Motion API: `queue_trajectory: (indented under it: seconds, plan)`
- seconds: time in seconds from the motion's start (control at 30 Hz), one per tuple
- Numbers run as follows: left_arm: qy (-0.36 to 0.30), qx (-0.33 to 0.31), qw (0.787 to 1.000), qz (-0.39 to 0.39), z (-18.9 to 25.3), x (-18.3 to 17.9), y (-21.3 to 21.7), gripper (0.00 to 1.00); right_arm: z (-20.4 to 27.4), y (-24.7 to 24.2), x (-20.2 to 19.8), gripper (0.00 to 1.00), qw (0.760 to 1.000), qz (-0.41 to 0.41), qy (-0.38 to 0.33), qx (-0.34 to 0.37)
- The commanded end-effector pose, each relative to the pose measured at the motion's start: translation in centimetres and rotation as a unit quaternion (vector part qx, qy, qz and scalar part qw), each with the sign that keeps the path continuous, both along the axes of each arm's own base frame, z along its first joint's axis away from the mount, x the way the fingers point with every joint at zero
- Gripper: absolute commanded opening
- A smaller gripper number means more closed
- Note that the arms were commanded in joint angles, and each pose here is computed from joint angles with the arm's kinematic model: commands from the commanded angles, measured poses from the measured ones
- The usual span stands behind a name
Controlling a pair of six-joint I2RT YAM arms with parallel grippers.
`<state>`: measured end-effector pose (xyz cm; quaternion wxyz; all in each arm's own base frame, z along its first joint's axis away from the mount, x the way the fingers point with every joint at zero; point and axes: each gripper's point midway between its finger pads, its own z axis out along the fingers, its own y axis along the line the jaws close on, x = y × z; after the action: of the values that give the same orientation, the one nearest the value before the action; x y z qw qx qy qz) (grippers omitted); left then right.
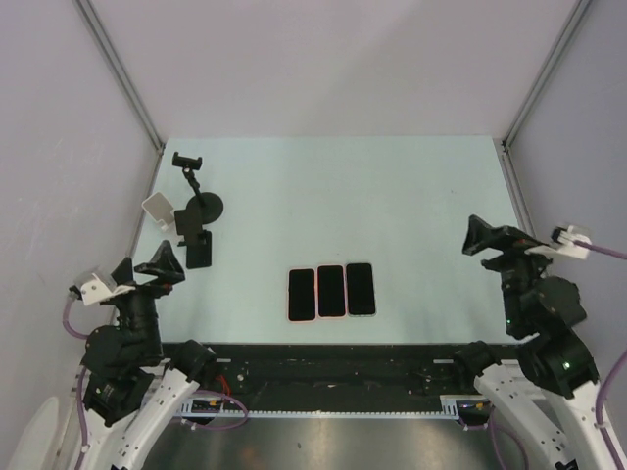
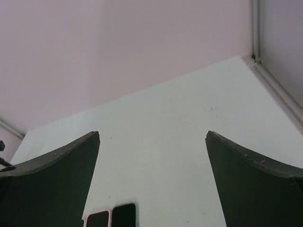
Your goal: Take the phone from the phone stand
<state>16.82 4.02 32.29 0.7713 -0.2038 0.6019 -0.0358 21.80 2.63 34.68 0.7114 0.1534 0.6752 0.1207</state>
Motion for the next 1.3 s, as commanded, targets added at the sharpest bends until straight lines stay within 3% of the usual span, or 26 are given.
queue_trajectory:
  seconds: [0.0,0.33,1.27]
  plan:
    - [-0.093,-0.059,0.993,0.035,3.7,-4.7,3.8,1.0,3.3,-4.8,-3.4,1.0,0.994,-0.081,-0.066,-0.028]
    - [-0.08,-0.063,0.994,0.03,2.1,-3.4,2.8,1.0,1.3,-7.5,-5.1,1.0,0.985,-0.141,-0.094,-0.028]
    - [-0.076,-0.027,0.996,0.046,1.3,-2.3,2.3,1.0,0.2,-7.1,-3.9,1.0,0.983,-0.144,-0.106,-0.03]
